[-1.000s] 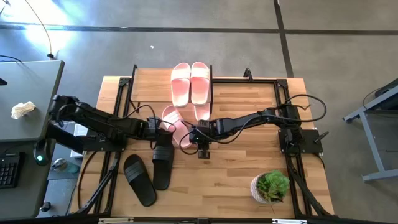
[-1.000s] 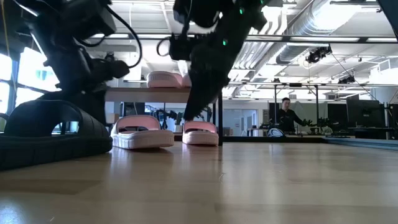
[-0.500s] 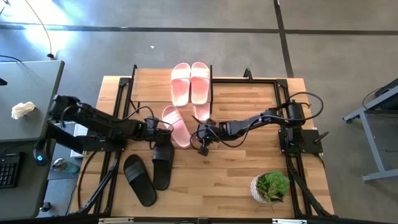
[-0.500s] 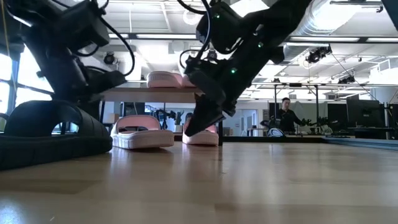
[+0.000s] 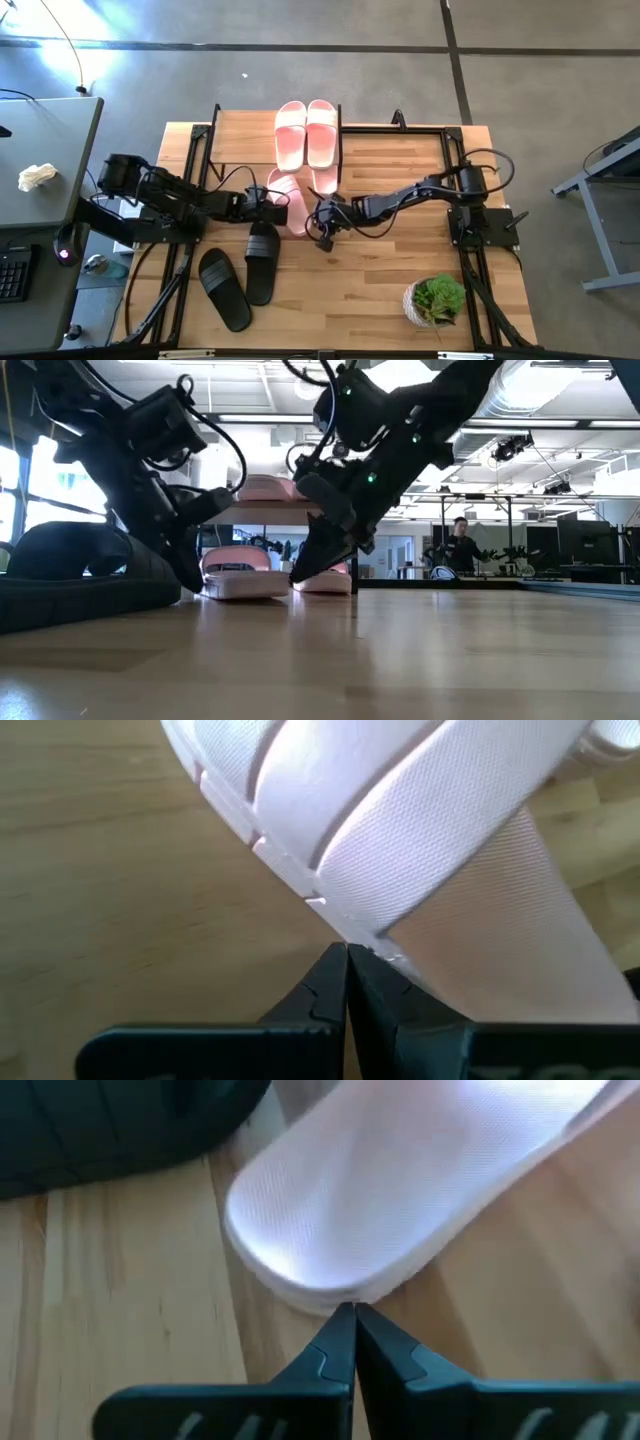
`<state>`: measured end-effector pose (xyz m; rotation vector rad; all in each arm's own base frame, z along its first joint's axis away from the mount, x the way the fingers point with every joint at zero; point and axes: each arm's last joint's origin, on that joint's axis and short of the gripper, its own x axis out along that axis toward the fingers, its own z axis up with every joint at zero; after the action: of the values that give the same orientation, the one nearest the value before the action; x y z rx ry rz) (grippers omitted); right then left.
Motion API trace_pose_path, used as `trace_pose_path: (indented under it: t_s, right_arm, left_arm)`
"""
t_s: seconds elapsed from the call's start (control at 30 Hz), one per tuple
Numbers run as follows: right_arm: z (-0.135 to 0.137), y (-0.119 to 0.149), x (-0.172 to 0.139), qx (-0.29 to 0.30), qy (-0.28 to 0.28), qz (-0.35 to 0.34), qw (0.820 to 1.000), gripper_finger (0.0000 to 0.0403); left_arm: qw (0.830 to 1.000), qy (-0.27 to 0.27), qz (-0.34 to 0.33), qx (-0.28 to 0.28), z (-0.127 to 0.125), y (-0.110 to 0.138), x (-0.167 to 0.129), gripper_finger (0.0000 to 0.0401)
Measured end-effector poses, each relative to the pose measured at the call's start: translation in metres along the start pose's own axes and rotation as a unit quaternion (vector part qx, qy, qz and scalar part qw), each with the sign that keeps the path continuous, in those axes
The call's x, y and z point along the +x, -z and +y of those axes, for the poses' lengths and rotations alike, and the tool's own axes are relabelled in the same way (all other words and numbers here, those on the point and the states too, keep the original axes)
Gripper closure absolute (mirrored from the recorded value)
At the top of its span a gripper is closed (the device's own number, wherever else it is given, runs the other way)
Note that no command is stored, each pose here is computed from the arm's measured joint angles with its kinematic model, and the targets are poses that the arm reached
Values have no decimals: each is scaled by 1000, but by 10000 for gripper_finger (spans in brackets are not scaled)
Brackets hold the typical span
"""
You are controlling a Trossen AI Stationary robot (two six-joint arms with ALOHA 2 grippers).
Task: Pick and place slides into the shelf
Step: Put the pink slide under the shelf
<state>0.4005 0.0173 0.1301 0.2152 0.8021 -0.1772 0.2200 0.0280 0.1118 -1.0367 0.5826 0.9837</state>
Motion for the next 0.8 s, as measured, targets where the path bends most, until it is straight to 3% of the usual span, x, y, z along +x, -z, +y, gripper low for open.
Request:
trace_pose_path:
  t_s: [0.5,0.63,0.8]
  right_arm:
    - [10,8,8,-4,-28,9,1000,403]
    - [8,16,6,-21,-22,58,998,403]
    - [7,16,3,-33,20,53,998,403]
  left_arm:
    - [999,13,-43,-9,-4,-3,1,401]
    - [999,-8,-31,1,0,-1,2,401]
    - [999,-13,-38,1,1,-1,1,401]
